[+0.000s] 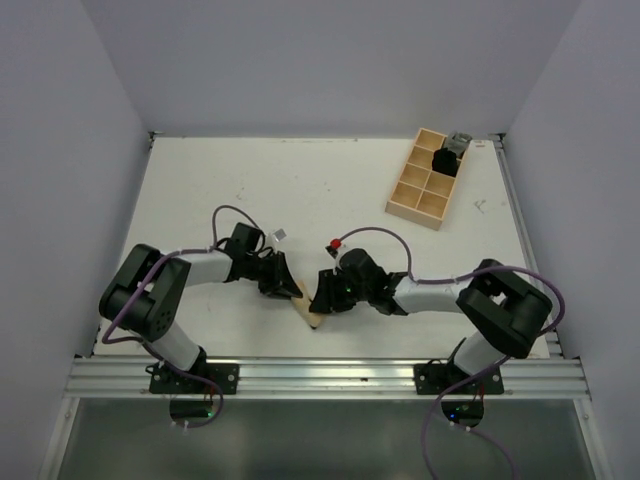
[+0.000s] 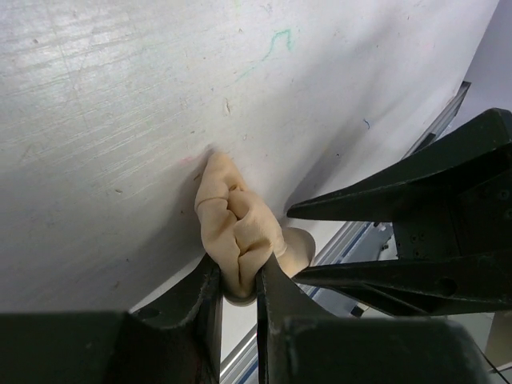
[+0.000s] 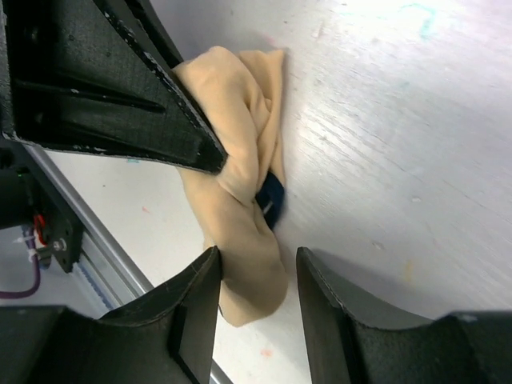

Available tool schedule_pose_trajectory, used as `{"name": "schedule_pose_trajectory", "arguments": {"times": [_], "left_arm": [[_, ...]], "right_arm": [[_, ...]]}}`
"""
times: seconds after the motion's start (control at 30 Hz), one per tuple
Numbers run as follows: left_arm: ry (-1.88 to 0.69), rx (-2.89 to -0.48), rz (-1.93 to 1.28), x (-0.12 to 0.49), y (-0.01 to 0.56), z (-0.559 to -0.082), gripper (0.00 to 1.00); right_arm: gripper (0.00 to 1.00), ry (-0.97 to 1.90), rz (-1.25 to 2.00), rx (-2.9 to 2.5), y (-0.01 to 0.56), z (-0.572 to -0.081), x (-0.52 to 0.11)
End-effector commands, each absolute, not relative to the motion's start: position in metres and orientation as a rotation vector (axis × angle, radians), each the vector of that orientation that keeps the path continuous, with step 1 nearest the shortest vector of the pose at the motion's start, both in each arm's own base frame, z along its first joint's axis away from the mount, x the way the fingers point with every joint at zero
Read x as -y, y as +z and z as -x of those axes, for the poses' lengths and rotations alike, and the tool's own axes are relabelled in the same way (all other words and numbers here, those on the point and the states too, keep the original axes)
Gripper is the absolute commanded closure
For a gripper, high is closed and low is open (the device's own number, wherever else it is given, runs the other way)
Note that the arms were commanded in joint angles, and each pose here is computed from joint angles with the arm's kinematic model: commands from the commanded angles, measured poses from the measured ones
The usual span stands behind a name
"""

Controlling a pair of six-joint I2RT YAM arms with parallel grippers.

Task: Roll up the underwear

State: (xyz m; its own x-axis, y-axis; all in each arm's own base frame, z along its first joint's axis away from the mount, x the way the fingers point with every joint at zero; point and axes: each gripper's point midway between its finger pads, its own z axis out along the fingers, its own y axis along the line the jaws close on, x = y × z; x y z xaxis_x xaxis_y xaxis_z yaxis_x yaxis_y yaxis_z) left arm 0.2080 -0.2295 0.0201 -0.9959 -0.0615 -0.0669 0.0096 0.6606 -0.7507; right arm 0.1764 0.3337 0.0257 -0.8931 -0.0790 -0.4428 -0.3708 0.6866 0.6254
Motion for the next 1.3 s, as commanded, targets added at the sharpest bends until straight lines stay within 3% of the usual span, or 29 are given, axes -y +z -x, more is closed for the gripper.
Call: {"name": "schedule_pose_trajectory", "arguments": {"times": [0.0,0.23,1.0,1.27], "left_arm": [[-0.987,-2.888,0.050,0.203,-0.010,-0.206,0.98],[-0.962,-2.880,0.036,0.206,-0.005,-0.211,0.98],[-0.884,-2.896,-0.004,0.206,-0.012,-0.211,0.97],[-0.894,-2.889,-0.006,0.208,-0.010,-0.214,0.97]], "right_arm": [[0.54,0.752,0.348,-2.608,0.008,-0.179,-0.291],[0.44,0.805,0.444,-2.623,0.008,-0.179,-0.308],[0.39,0.963,0.618,-2.579,0.026,-0.192,-0.353],[0.37,0.896,0.654,-2.660,0.000,-0.186,-0.344]]}}
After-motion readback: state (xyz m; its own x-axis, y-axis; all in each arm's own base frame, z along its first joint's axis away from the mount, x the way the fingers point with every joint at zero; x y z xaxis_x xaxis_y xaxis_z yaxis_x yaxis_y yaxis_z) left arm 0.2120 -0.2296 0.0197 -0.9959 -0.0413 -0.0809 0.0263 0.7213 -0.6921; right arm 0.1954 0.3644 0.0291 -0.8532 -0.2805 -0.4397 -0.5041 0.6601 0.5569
